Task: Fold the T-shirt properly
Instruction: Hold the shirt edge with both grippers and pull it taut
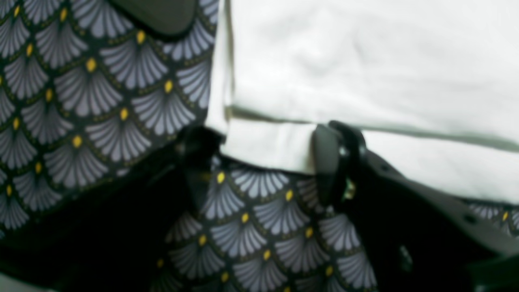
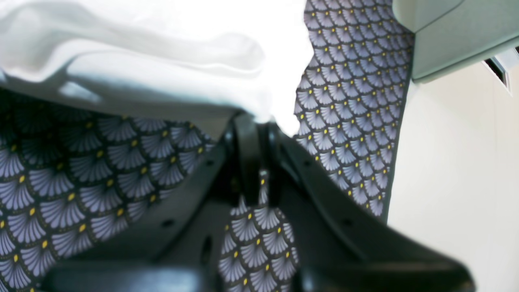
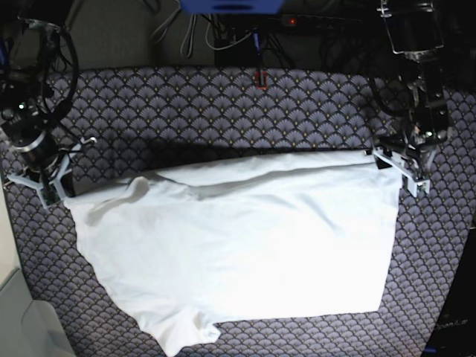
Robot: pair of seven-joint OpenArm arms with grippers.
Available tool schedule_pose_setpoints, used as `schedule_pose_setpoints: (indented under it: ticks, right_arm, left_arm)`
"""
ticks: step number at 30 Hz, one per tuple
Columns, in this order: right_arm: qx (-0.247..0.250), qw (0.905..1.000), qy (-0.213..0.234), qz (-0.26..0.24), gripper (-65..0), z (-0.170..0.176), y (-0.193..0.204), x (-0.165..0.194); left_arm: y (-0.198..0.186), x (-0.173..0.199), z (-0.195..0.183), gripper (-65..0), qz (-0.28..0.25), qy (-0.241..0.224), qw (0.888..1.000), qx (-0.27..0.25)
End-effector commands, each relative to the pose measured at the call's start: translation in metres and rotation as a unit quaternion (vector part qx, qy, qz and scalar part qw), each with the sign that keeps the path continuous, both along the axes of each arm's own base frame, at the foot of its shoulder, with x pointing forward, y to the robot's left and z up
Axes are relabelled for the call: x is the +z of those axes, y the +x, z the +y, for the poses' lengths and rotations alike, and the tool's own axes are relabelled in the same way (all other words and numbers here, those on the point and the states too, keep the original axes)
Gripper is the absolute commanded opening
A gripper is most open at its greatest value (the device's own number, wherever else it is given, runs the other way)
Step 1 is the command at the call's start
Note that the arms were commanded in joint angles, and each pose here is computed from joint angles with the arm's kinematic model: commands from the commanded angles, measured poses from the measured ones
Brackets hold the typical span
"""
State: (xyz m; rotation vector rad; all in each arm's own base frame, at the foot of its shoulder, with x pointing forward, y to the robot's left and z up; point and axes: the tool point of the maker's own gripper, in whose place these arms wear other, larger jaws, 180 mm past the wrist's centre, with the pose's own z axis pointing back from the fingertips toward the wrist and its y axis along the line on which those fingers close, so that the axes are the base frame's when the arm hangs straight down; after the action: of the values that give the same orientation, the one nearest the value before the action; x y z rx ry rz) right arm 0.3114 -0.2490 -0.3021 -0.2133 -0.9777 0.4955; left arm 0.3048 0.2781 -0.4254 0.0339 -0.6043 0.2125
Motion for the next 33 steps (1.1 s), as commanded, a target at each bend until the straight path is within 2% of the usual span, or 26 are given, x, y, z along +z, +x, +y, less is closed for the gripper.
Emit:
schedule_pose_setpoints:
  ticks: [1, 3, 8, 10, 17, 20, 28, 33]
  right_arm:
    - [0.007, 0.9996, -0.003, -0.027, -65.0, 0.000, 0.008, 0.015]
    - [0.009, 0.9996, -0.004, -0.027, -65.0, 0.002, 0.008, 0.015]
    - [0.015, 0.9996, -0.003, -0.024, -65.0, 0.006, 0.009, 0.014]
    - [0.015, 0.9995, -0.003, -0.026, -65.0, 0.006, 0.009, 0.014]
    - [0.015, 0.9996, -0.003, -0.025, -65.0, 0.006, 0.009, 0.014]
    - [0.015, 0.9996, -0.003, -0.024, -65.0, 0.006, 0.009, 0.014]
    - [0.015, 0.9994, -0.006, -0.030, -65.0, 0.005, 0.009, 0.017]
    - [0.016, 0.9993, -0.013, -0.033, -65.0, 0.001, 0.010, 0.021]
  left_arm:
    - [0.008, 0.007, 0.004, -30.8, -0.011, 0.002, 1.000, 0.001]
    - [0.010, 0.002, 0.005, -36.1, -0.005, -0.003, 1.000, 0.006]
    - [0.010, -0.003, 0.005, -58.1, -0.006, -0.007, 1.000, 0.009]
    - [0.010, -0.003, 0.005, -65.0, -0.006, -0.007, 1.000, 0.009]
    - [0.015, 0.008, 0.003, -64.5, -0.021, -0.008, 1.000, 0.007]
    - [0.027, 0.021, -0.006, -64.5, -0.044, -0.038, 0.998, 0.007]
    - [0.048, 0.042, -0.030, -64.5, -0.041, -0.124, 0.991, 0.001]
    - [0.055, 0.057, -0.014, -64.5, -0.059, -0.154, 0.986, 0.035]
